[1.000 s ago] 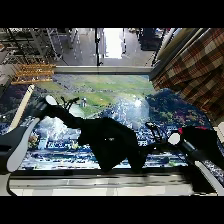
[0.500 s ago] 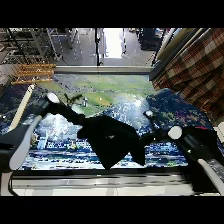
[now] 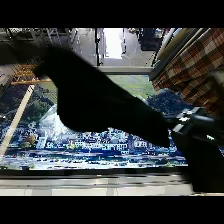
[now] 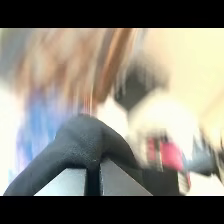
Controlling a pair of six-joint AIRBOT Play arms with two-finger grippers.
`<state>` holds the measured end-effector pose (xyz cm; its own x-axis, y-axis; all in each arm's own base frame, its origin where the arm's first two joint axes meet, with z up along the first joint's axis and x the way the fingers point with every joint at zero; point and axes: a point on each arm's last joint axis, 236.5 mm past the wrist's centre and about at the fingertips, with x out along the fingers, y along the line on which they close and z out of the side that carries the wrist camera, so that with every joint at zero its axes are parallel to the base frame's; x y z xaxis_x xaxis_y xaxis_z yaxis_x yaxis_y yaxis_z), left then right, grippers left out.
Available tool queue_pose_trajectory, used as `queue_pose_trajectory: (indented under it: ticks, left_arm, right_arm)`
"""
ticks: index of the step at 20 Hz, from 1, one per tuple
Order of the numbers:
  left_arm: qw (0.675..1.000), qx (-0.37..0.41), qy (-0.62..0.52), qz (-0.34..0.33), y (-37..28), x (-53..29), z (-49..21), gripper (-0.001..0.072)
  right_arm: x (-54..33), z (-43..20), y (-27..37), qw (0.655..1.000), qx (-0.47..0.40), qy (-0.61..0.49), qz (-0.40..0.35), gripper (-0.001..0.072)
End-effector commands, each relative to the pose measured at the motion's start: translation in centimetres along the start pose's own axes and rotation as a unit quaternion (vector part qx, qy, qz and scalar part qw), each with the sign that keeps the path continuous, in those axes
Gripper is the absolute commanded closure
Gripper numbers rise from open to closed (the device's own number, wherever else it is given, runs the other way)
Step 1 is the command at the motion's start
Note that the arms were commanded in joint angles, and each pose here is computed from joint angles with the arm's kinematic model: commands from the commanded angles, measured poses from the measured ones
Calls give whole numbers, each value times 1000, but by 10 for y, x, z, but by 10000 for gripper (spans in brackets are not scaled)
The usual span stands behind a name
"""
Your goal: Fold the clothes and pants, and hang the long-sleeved shirts on hangers.
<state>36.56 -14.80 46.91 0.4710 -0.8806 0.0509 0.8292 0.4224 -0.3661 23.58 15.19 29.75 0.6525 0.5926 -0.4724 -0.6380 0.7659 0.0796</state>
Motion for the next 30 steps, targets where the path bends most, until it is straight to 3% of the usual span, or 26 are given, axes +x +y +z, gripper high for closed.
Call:
queue_pose_trajectory:
  ticks: [1, 4, 7, 10, 14, 15, 16, 17, 18, 19, 21, 23, 25, 30]
  left_arm:
    - [987, 73, -143, -3, -75, -40, 79, 701]
    - [989, 84, -115, 29, -59, -29, 65, 701]
    - [992, 51, -72, 88, 14, 7, 33, 700]
    - [991, -5, 36, 131, 115, 78, -58, 700]
    - [954, -150, 123, 231, 288, 128, -212, 697]
    - [942, -196, 134, 238, 315, 123, -243, 555]
    - [931, -234, 150, 237, 335, 113, -270, 234]
    - [921, -264, 171, 230, 344, 97, -289, 148]
    - [909, -287, 199, 226, 350, 74, -305, 150]
    - [898, -300, 231, 225, 351, 48, -316, 159]
    - [850, -327, 320, 262, 354, -22, -346, 304]
    - [781, -363, 412, 297, 344, -83, -384, 304]
    - [742, -410, 461, 262, 315, -98, -418, 304]
    - [750, -449, 439, 206, 278, -70, -472, 305]
  right_arm:
    - [-65, 42, 26, 992, -1, -121, -23, 694]
    - [-58, 50, 9, 989, 49, -136, -41, 694]
    - [6, 16, -40, 989, 120, -52, -70, 694]
    - [103, -52, -103, 975, 190, 42, -103, 694]
    - [196, -140, -202, 921, 342, 72, -174, 693]
    - [213, -153, -222, 904, 381, 62, -181, 688]
    - [224, -165, -236, 892, 407, 62, -186, 559]
    - [232, -179, -249, 883, 423, 74, -191, 294]
    - [234, -193, -257, 881, 421, 94, -193, 180]
    - [230, -206, -263, 883, 414, 118, -189, 187]
    - [211, -234, -263, 878, 416, 170, -164, 183]
    - [189, -257, -247, 869, 431, 220, -103, 169]
    - [170, -277, -236, 847, 463, 253, -62, 169]
    - [170, -312, -227, 817, 507, 274, -20, 171]
